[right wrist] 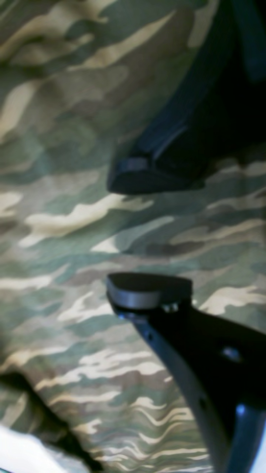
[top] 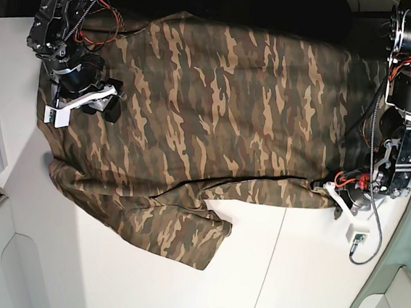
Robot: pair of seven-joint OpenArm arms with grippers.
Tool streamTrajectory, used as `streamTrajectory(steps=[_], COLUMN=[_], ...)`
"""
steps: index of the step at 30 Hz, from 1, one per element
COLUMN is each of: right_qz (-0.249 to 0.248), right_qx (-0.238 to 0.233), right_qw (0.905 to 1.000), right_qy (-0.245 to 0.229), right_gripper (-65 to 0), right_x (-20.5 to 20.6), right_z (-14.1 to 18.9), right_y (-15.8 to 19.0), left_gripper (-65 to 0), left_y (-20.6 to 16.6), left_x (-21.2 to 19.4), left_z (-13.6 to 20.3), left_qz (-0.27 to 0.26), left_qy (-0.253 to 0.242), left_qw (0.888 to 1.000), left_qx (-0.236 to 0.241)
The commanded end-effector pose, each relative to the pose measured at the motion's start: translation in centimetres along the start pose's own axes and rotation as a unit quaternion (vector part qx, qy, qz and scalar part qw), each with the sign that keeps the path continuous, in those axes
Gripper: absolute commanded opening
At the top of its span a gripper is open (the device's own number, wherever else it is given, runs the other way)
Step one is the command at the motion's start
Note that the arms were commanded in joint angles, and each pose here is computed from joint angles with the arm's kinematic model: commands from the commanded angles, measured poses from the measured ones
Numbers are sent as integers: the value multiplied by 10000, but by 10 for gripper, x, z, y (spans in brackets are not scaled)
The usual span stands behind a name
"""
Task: Layout the t-shirt on the table in an organized manner, then fold the t-shirt properly
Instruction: 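Grasp the hem with the left gripper and pull it outward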
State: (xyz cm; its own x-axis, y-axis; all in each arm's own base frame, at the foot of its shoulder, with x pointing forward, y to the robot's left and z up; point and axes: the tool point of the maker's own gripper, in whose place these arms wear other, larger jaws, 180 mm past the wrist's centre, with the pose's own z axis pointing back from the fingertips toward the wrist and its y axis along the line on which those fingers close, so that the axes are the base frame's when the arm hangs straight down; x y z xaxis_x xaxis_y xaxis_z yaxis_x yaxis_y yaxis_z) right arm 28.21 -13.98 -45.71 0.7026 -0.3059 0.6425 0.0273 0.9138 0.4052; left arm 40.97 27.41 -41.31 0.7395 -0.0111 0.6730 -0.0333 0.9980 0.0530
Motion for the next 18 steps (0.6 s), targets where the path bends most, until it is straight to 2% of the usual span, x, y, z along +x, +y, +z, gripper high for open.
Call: streamTrajectory(steps=[1, 9, 10, 14, 15, 18], right_qz=[31, 53, 49, 52, 52, 49], right_qx=[52, 27, 28, 25, 25, 28], right_qw=[9998, 9999, 9999, 9999, 9999, 9999], right_qy=[-192, -159, -159, -156, -156, -157], right_gripper=[-316, -316, -316, -316, -316, -316], right_x=[13, 11, 10, 10, 10, 10], right_z=[0, 1, 1, 1, 1, 1], right_y=[2, 1, 1, 1, 1, 1], left_gripper=[-650, -650, -623, -423, -403, -400], left_y=[7, 13, 17, 24, 24, 30], left_x=[39, 106, 111, 122, 123, 115], left_z=[7, 19, 20, 24, 23, 22], left_qz=[16, 58, 95, 108, 107, 84], left_qy=[-466, -1582, -1662, -1842, -1826, -1615], left_qw=[9989, 9873, 9857, 9818, 9821, 9848], left_qx=[51, 167, 271, 452, 453, 631])
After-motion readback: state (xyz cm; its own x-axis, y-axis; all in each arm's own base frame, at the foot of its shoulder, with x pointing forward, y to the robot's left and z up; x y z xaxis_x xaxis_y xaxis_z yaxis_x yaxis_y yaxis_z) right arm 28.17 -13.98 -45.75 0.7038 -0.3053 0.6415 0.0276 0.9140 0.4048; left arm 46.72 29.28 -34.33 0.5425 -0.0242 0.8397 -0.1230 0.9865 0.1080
